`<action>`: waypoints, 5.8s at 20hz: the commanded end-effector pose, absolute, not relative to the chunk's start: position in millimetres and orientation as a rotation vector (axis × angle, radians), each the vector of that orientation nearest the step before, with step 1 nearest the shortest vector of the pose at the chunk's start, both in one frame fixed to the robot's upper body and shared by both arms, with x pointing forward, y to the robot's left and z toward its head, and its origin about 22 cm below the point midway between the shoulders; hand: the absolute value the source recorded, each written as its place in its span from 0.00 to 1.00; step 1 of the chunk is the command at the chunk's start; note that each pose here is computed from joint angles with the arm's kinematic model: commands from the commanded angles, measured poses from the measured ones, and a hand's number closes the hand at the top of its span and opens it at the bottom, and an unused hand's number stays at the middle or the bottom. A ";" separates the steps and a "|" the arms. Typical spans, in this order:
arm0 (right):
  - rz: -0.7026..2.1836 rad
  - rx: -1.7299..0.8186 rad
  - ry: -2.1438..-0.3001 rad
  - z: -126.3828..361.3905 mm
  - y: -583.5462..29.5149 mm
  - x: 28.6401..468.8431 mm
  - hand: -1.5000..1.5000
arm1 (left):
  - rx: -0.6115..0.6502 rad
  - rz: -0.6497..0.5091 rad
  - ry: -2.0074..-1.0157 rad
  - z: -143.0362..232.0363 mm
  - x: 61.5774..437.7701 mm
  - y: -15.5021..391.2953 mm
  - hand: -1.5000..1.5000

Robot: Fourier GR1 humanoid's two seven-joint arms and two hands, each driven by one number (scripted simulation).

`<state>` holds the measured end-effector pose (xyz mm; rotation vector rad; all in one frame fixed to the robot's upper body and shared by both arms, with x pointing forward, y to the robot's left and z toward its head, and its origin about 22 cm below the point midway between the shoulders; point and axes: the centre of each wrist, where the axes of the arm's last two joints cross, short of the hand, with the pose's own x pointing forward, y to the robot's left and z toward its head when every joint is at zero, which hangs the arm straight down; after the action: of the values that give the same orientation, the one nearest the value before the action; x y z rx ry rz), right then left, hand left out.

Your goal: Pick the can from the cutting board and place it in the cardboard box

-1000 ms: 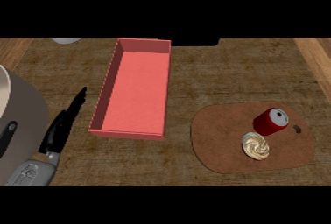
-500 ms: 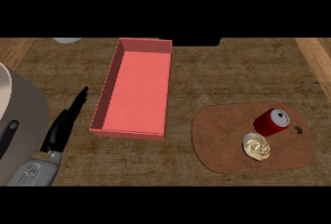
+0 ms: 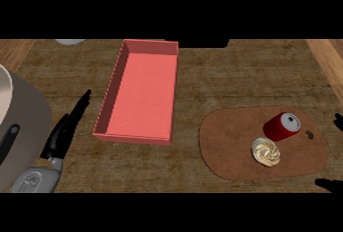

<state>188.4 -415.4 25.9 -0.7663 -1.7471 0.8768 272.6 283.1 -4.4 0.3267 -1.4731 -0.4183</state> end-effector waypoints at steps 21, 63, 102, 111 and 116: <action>0.937 -0.794 -1.686 5.9 -384.3 242.3 0.00 | 0.312 -0.423 -1.473 -6.8 261.2 287.8 0.50; 1.178 -0.843 -1.748 -46.4 -191.8 288.0 1.00 | 0.258 -0.503 -1.528 6.1 286.0 267.2 0.50; 0.746 -1.530 -1.070 196.7 33.1 351.1 1.00 | 0.250 -0.499 -1.492 -8.2 296.1 248.4 0.50; 0.776 -1.100 -0.943 153.2 3.3 380.6 0.00 | 0.233 -0.511 -1.502 -6.5 292.6 255.2 0.50; 0.604 -1.062 -1.273 158.1 14.1 372.6 0.00 | 0.261 -0.511 -1.515 -2.0 298.7 250.9 0.50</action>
<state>375.9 6.2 156.6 -1.0974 -1.1591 0.8367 298.8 250.5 -3.3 0.2556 -1.5043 -0.4999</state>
